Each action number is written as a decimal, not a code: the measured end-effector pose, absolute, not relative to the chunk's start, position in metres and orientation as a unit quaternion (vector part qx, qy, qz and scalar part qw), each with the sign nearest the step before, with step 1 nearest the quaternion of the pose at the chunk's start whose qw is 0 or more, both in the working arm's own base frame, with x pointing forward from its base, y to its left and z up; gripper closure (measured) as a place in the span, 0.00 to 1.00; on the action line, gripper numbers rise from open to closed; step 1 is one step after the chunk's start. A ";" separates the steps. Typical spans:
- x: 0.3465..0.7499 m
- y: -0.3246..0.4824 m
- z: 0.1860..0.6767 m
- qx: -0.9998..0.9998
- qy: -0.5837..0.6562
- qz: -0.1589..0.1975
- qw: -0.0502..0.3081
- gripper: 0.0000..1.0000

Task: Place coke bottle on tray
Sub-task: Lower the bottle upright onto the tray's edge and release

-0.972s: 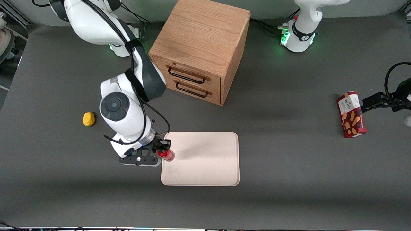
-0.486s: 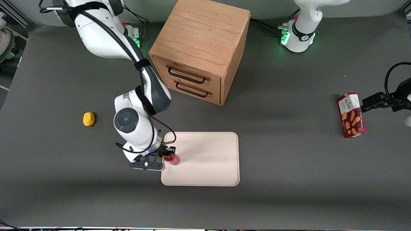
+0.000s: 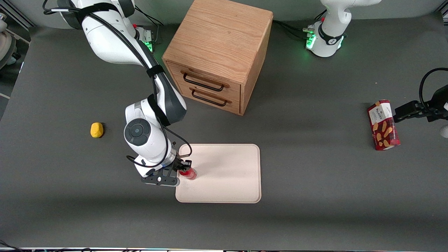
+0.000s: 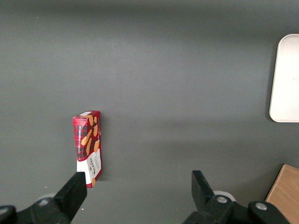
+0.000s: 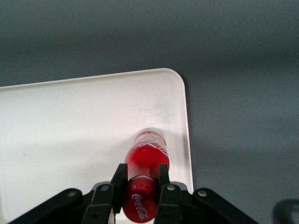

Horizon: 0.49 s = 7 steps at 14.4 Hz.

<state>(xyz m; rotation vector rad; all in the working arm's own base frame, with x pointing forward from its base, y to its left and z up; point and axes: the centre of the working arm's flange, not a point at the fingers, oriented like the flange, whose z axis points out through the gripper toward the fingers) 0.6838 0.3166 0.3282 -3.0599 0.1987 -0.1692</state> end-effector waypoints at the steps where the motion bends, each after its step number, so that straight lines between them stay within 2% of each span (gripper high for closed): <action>1: 0.683 0.316 0.328 -0.996 0.065 -0.053 0.034 0.69; 5: 0.682 0.316 0.329 -0.996 0.065 -0.048 0.032 0.68; 7: 0.682 0.316 0.331 -0.996 0.065 -0.048 0.033 0.51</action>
